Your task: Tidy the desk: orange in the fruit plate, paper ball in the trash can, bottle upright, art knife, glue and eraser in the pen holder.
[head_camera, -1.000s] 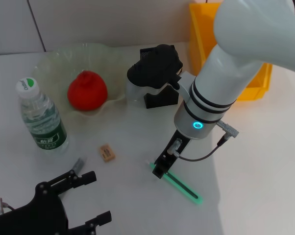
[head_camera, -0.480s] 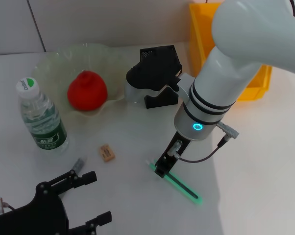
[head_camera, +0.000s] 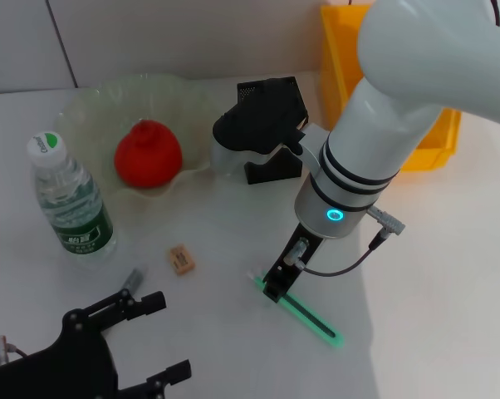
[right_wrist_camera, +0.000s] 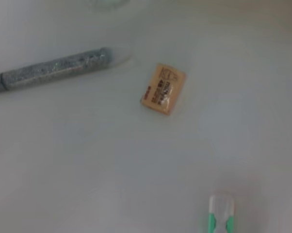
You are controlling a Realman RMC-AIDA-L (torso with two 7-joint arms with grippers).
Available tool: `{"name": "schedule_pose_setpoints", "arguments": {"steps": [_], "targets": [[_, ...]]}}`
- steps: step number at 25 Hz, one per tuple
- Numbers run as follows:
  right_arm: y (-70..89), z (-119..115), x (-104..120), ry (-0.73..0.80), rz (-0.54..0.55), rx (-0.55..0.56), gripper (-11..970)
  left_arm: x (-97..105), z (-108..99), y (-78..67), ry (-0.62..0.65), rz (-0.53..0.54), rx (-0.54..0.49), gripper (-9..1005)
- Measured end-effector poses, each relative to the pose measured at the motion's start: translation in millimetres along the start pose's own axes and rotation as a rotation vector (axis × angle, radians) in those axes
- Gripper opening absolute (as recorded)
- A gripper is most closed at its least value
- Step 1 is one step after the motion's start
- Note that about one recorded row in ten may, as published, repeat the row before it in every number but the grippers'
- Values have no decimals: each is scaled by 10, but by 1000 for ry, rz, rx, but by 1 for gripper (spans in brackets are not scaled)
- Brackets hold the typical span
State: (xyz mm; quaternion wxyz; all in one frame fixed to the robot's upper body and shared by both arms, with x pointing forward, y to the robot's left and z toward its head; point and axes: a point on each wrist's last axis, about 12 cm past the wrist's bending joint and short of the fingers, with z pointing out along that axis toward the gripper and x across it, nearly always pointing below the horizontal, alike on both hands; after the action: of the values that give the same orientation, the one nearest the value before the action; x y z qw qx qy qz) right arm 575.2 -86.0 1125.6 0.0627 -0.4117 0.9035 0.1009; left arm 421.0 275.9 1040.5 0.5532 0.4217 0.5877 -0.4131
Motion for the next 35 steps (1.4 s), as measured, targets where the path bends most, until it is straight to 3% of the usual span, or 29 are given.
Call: {"name": "schedule_pose_setpoints", "arguments": {"steps": [5,10,35], "targets": [[25,22,6,16,-10,11,271,0,3,-1,0,0,2,774],[42,25,1,18,-21,15,141,-3,19,3,-1,1,8,774],[22,-5,3,-7,-17,9,90,-10,35,21,0,6,10,774]]}}
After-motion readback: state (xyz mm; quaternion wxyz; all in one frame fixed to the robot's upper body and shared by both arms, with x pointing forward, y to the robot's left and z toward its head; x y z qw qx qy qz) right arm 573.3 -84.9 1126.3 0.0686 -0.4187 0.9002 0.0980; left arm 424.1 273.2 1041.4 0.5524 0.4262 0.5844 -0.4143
